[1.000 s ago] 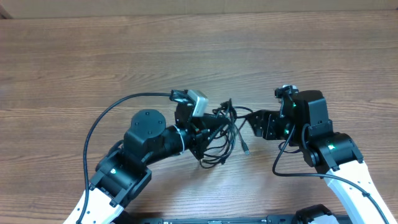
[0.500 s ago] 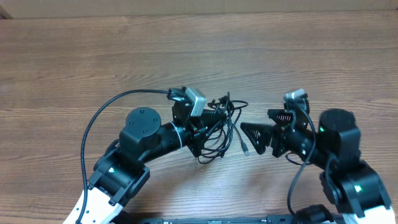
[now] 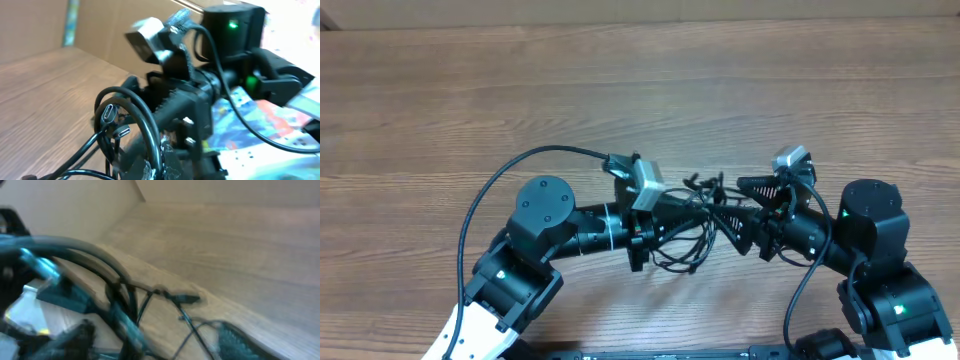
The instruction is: Untangle cables
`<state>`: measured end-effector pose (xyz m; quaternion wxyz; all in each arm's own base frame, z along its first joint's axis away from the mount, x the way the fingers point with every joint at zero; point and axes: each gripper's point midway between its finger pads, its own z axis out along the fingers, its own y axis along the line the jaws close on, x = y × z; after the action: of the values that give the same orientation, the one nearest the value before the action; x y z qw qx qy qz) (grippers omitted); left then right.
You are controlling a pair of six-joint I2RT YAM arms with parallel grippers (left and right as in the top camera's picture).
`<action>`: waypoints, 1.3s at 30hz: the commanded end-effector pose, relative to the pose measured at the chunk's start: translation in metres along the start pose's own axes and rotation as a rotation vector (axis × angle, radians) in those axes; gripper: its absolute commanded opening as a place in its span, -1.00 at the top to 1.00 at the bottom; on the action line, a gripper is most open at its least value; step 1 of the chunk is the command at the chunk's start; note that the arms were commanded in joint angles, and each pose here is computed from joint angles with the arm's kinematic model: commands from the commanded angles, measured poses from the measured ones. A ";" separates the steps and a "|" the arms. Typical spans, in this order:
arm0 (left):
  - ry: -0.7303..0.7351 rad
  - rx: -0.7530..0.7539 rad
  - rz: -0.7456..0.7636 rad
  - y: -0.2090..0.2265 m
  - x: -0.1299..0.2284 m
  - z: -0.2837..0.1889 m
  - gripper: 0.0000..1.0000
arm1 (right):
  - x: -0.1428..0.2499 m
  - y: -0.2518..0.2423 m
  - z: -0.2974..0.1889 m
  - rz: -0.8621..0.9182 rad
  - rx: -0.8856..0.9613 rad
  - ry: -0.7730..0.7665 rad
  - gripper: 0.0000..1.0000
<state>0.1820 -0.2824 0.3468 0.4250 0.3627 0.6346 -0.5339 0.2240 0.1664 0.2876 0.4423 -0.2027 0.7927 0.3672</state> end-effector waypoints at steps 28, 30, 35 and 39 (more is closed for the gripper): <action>-0.137 -0.799 -0.396 0.125 0.022 -0.044 0.92 | 0.019 -0.031 -0.008 0.203 0.199 0.054 0.92; -0.126 -0.730 -0.329 0.116 0.014 -0.037 0.92 | 0.019 -0.053 -0.014 0.296 0.332 0.018 0.92; -0.147 -0.432 -0.069 0.062 -0.023 -0.015 0.92 | 0.027 -0.086 -0.029 0.427 0.548 -0.023 0.86; -0.175 -0.317 0.039 0.036 -0.038 -0.013 0.92 | 0.034 -0.079 -0.026 0.411 0.508 0.021 -0.57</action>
<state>0.2501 -0.2580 0.3459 0.5226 0.1836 0.7123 -0.4311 0.2406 0.1004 0.2284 0.3741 0.0609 0.8925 0.2444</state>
